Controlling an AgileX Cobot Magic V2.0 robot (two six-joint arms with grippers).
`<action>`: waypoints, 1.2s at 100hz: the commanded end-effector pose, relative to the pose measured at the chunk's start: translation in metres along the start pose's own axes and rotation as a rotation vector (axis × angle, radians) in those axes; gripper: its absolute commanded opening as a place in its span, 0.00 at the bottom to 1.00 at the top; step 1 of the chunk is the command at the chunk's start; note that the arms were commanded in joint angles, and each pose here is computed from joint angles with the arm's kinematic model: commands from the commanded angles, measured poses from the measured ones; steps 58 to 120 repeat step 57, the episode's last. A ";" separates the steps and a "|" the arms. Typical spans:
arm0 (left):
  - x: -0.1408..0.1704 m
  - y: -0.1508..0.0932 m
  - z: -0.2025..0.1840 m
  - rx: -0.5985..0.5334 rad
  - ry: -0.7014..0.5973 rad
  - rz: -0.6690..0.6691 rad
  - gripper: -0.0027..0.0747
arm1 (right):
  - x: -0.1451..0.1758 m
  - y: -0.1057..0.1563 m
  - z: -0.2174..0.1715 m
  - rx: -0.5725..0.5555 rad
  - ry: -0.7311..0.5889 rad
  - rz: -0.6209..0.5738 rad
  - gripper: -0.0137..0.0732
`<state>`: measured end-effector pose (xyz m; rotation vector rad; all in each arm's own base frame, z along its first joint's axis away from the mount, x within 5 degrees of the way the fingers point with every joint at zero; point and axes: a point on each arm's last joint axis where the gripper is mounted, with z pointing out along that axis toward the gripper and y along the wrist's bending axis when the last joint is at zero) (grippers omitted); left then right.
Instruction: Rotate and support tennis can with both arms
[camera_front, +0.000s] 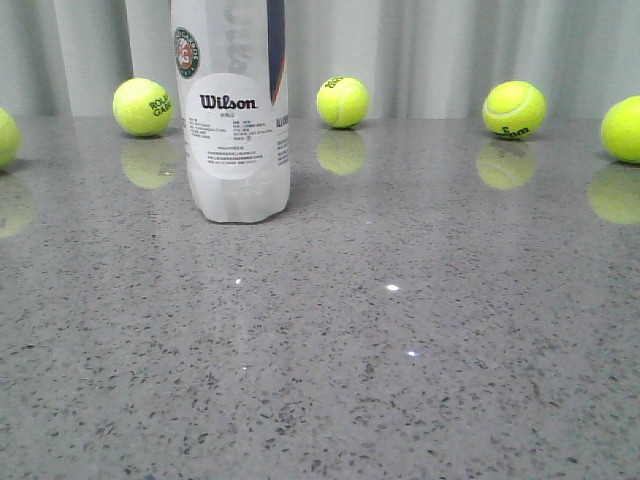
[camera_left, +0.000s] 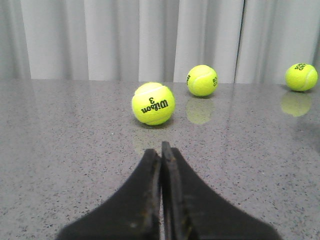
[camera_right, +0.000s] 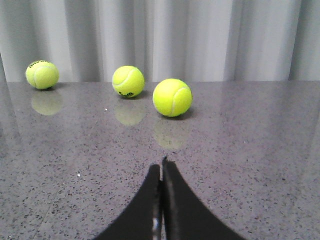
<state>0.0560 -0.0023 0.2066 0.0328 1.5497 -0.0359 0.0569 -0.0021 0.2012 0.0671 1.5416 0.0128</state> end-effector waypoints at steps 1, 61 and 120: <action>0.005 0.000 -0.001 0.002 -0.075 -0.006 0.01 | -0.004 0.000 -0.001 -0.003 -0.061 -0.011 0.09; 0.005 0.000 -0.001 0.002 -0.075 -0.006 0.01 | -0.002 0.000 -0.001 0.000 -0.043 -0.011 0.09; 0.005 0.000 -0.001 0.002 -0.075 -0.006 0.01 | -0.002 0.000 -0.001 0.000 -0.043 -0.011 0.09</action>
